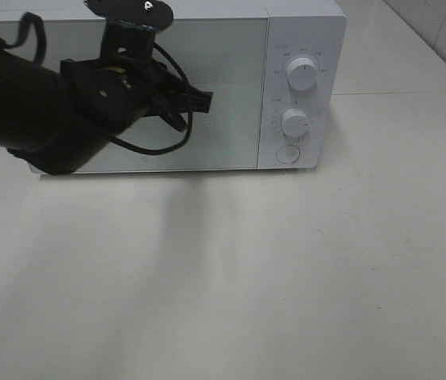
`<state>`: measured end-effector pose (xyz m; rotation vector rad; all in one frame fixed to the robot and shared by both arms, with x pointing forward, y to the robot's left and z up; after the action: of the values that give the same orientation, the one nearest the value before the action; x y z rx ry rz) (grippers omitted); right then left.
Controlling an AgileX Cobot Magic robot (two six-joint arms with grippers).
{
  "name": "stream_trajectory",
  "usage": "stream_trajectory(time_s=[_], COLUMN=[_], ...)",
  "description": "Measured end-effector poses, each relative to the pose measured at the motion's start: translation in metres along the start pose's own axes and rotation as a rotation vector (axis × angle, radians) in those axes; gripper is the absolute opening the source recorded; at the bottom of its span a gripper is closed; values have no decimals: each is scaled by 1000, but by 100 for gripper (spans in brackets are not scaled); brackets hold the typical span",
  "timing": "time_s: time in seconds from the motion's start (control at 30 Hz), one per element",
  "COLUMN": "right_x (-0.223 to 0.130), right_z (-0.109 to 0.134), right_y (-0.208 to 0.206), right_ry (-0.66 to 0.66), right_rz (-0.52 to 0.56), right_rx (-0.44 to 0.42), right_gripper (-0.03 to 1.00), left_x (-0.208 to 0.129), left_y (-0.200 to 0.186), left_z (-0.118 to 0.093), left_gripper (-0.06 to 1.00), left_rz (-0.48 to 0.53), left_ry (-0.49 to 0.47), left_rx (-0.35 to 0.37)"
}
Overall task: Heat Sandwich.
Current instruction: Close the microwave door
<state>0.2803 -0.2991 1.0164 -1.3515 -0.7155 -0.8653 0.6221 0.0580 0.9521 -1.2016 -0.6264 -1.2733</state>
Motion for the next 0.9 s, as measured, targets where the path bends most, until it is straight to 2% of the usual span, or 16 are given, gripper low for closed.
stream_trajectory(time_s=[0.03, 0.13, 0.17, 0.27, 0.3, 0.33, 0.37, 0.43, 0.47, 0.5, 0.53, 0.6, 0.63, 0.73, 0.8, 0.9], right_x=[0, 0, 0, 0, 0, 0, 0, 0, 0, 0, 0, 0, 0, 0, 0, 0], right_z=[0, 0, 0, 0, 0, 0, 0, 0, 0, 0, 0, 0, 0, 0, 0, 0], right_y=[0, 0, 0, 0, 0, 0, 0, 0, 0, 0, 0, 0, 0, 0, 0, 0], right_ry=[0, 0, 0, 0, 0, 0, 0, 0, 0, 0, 0, 0, 0, 0, 0, 0], right_rz=[0, 0, 0, 0, 0, 0, 0, 0, 0, 0, 0, 0, 0, 0, 0, 0], right_rx=[0, 0, 0, 0, 0, 0, 0, 0, 0, 0, 0, 0, 0, 0, 0, 0], right_gripper=[76, 76, 76, 76, 76, 76, 76, 76, 76, 76, 76, 76, 76, 76, 76, 76], left_x=[2, 8, 8, 11, 11, 12, 15, 18, 18, 19, 19, 17, 17, 10, 9, 2], left_y=[-3, -26, -26, -50, -50, -57, -71, -83, -83, -88, -101, -113, -113, -131, -134, -138], left_z=[3, 2, 2, -8, -8, -12, -19, -26, -26, -29, -36, -41, -41, -45, -44, -32], left_gripper=[0, 0, 0, 0, 0, 0, 0, 0, 0, 0, 0, 0, 0, 0, 0, 5], left_rz=[5, 28, 28, 54, 54, 59, 68, 71, 71, 74, 86, 108, 108, 156, 175, 275], left_ry=[-12, -41, -41, -37, -37, -30, -8, 33, 33, 52, 97, 137, 137, 199, 193, 114], left_rx=[-10, -121, -121, -279, -279, -326, -420, -510, -510, -547, -635, -714, -714, -825, -842, -867])
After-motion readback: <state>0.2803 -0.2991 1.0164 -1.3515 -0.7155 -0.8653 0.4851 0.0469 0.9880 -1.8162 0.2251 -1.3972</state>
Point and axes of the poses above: a point on each arm's last joint axis where the gripper is mounted, y pointing out along that axis toward the gripper, z along the wrist's bending axis when the last joint is at zero, x = y × z, the point moved 6 cm from there along y, pointing out along that axis toward the gripper, and after that the axes turned 10 degrees about y, right-handed, at the moved point
